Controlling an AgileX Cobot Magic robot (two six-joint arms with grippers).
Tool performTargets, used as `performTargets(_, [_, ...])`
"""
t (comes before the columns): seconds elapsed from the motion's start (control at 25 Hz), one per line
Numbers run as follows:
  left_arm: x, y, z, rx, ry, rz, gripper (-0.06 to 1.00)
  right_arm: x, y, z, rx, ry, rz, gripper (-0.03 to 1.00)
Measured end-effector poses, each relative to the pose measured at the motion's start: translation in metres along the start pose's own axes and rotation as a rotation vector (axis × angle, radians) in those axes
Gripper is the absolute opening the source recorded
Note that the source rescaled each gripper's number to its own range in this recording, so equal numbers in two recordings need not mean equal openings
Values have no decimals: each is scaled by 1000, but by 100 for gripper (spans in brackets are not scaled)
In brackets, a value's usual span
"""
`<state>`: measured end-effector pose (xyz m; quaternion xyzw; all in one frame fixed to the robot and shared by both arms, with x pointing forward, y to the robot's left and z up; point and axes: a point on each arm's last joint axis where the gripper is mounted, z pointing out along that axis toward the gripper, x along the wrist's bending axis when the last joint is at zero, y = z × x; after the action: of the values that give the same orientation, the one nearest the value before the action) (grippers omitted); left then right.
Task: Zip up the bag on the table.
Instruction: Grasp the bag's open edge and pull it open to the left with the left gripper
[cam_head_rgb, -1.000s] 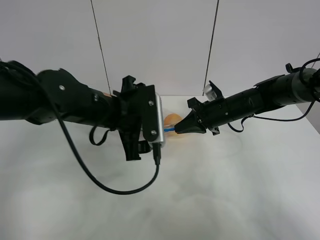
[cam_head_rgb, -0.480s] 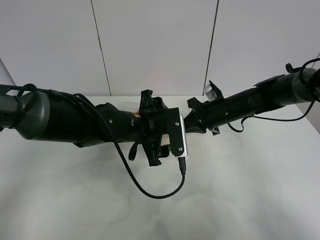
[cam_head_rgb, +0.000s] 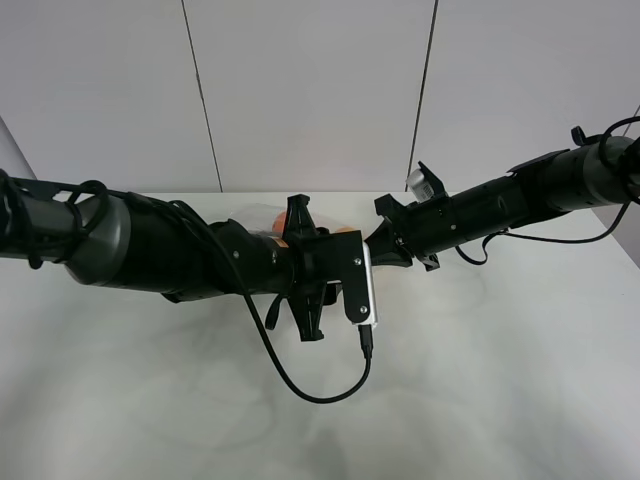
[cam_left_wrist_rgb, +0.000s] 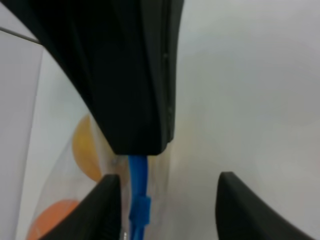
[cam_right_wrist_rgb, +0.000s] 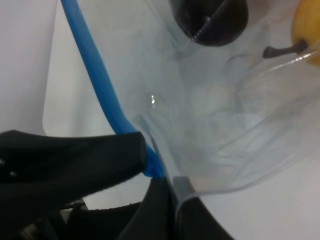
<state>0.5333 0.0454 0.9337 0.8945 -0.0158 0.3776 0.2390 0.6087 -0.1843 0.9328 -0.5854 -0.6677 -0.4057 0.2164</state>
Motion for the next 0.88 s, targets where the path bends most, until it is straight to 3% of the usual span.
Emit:
performTargets(0.4, [5, 2, 0, -5, 29, -2, 30, 0, 0, 0, 0, 0, 0, 0])
performTargets(0.68, [7, 2, 0, -4, 50, -2, 3, 0, 1, 0, -10, 0, 6, 0])
performTargets(0.88, [7, 2, 0, -4, 50, -2, 1, 0, 1, 0, -11, 0, 7, 0])
